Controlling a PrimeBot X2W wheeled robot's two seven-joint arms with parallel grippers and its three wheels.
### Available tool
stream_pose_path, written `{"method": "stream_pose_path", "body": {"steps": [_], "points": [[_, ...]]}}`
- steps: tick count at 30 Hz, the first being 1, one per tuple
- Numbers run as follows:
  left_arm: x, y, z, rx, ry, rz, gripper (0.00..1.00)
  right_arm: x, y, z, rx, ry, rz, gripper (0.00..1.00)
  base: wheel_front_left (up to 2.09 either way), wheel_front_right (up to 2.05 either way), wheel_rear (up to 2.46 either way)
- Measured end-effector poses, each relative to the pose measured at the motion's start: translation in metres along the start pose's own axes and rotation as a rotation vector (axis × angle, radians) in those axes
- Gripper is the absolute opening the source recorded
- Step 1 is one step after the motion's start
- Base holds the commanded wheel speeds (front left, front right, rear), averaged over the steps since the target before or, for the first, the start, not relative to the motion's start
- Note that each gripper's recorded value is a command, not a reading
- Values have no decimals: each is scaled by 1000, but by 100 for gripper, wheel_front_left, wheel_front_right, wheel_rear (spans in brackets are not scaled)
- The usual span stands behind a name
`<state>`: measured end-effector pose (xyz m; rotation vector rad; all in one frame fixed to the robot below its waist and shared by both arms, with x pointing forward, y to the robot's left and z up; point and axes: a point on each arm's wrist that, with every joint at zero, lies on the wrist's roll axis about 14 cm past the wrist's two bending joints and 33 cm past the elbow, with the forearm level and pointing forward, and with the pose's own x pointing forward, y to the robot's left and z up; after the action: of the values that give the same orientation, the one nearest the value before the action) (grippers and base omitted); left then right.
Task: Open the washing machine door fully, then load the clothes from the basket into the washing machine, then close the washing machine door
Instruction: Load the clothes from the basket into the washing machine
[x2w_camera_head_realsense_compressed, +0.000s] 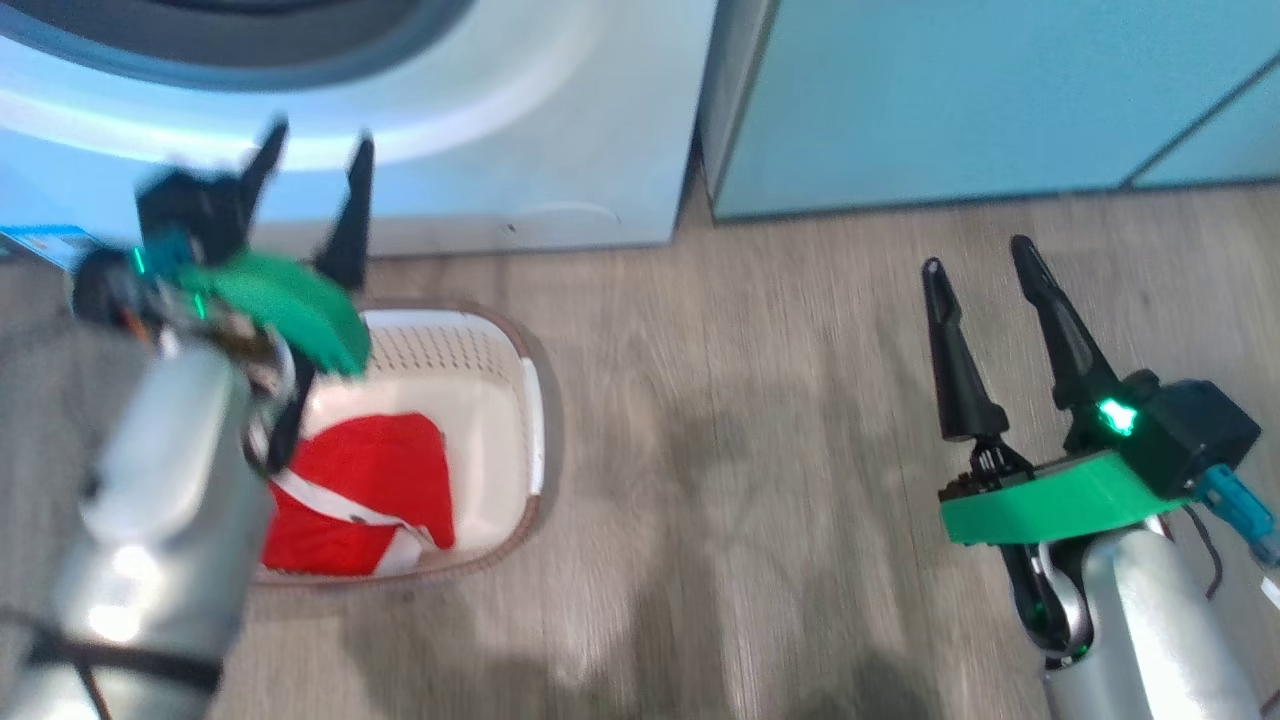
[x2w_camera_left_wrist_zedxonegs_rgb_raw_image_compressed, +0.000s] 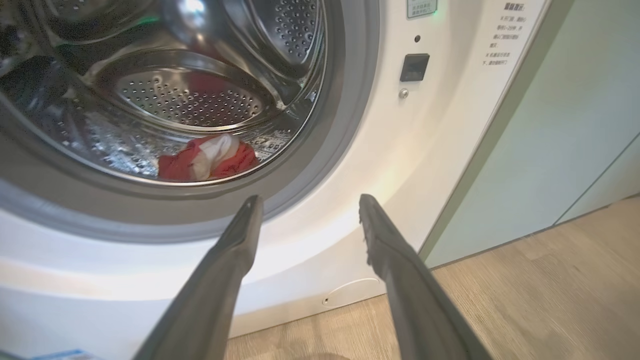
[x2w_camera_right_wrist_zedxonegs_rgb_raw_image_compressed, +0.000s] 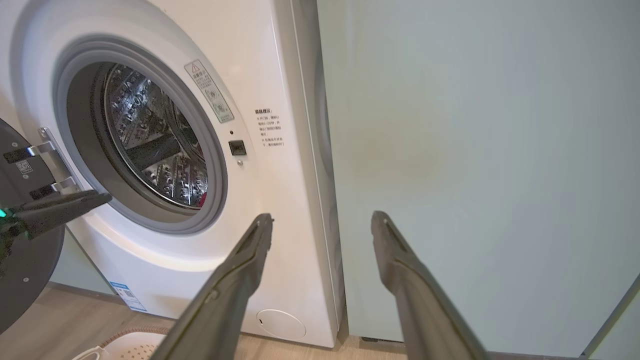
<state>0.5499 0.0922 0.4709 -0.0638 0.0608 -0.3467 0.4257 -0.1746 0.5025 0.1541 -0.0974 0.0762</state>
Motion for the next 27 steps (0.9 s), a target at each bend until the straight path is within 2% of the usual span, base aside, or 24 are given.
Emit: {"method": "stream_pose_path", "body": {"steps": [6, 13, 19, 27], "points": [[-72, -5, -1, 6, -12, 75, 100, -13, 13, 23, 10, -52, 27, 100, 0, 0, 0], [-131, -10, 9, 19, -51, 168, 100, -27, 24, 39, 8, -83, 53, 100, 0, 0, 0], [-161, -9, 14, -30, -80, 239, 100, -32, 32, 46, 11, -90, 76, 100, 0, 0, 0], [-172, -22, 13, 5, -88, 218, 100, -36, 34, 47, 14, -91, 81, 100, 0, 0, 0]]}}
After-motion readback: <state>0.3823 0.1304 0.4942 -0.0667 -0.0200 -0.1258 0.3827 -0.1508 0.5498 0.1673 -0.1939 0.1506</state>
